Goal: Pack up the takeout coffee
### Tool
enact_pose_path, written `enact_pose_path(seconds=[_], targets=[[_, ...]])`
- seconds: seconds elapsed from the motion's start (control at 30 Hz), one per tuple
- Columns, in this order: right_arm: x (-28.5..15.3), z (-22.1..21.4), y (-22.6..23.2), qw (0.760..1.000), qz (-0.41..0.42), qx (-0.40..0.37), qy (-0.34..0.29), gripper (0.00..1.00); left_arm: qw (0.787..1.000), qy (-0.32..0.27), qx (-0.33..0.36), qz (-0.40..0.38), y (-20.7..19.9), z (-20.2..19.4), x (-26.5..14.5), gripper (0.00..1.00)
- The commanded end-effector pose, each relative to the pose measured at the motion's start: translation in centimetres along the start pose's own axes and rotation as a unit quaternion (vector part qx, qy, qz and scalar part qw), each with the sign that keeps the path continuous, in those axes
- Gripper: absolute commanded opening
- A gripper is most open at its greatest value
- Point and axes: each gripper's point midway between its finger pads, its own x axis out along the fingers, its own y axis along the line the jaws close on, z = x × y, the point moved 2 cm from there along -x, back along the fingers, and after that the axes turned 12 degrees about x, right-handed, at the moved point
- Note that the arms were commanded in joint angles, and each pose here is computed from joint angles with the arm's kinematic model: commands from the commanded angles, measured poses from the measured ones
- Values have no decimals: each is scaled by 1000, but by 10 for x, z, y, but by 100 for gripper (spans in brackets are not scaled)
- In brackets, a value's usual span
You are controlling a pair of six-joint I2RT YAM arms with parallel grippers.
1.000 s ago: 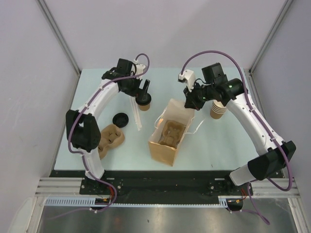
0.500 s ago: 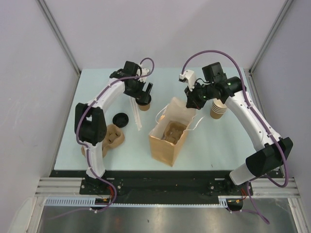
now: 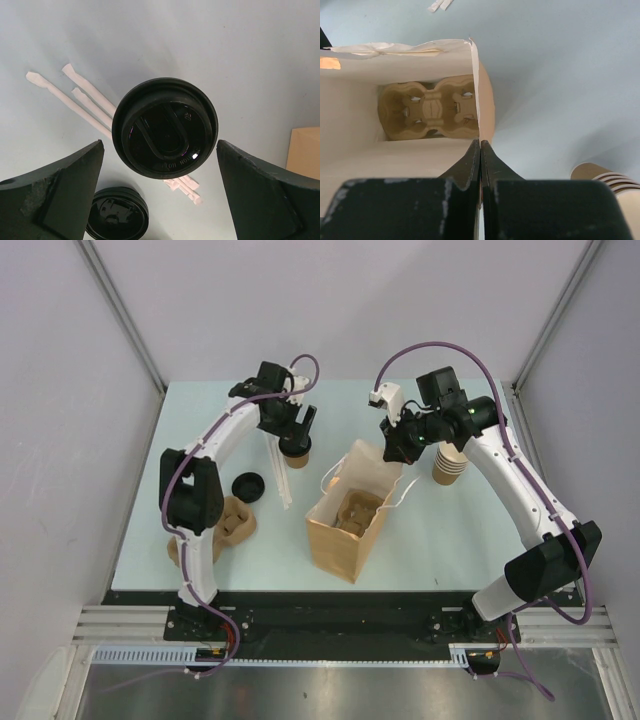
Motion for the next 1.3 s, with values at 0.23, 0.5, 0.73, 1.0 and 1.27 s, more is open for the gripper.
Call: enact_pose_path(seconds=[0.23, 0.5, 0.73, 1.0, 1.27], targets=[[-5, 1, -1, 1000, -2, -2, 0, 0, 1000, -10, -14, -19, 1, 11, 3, 100], [-6, 1, -3, 1000, -4, -2, -1, 0, 999, 1, -29, -30, 3, 4, 9, 97], [-7, 3, -7, 1000, -7, 1, -4, 0, 999, 8, -32, -37, 3, 1, 12, 94], [-7, 4, -7, 1000, -4, 2, -4, 0, 998, 19, -42, -40, 4, -4, 18, 94], [-5, 5, -9, 1000, -5, 2, -3, 0, 998, 12, -43, -47, 7, -1, 15, 83]])
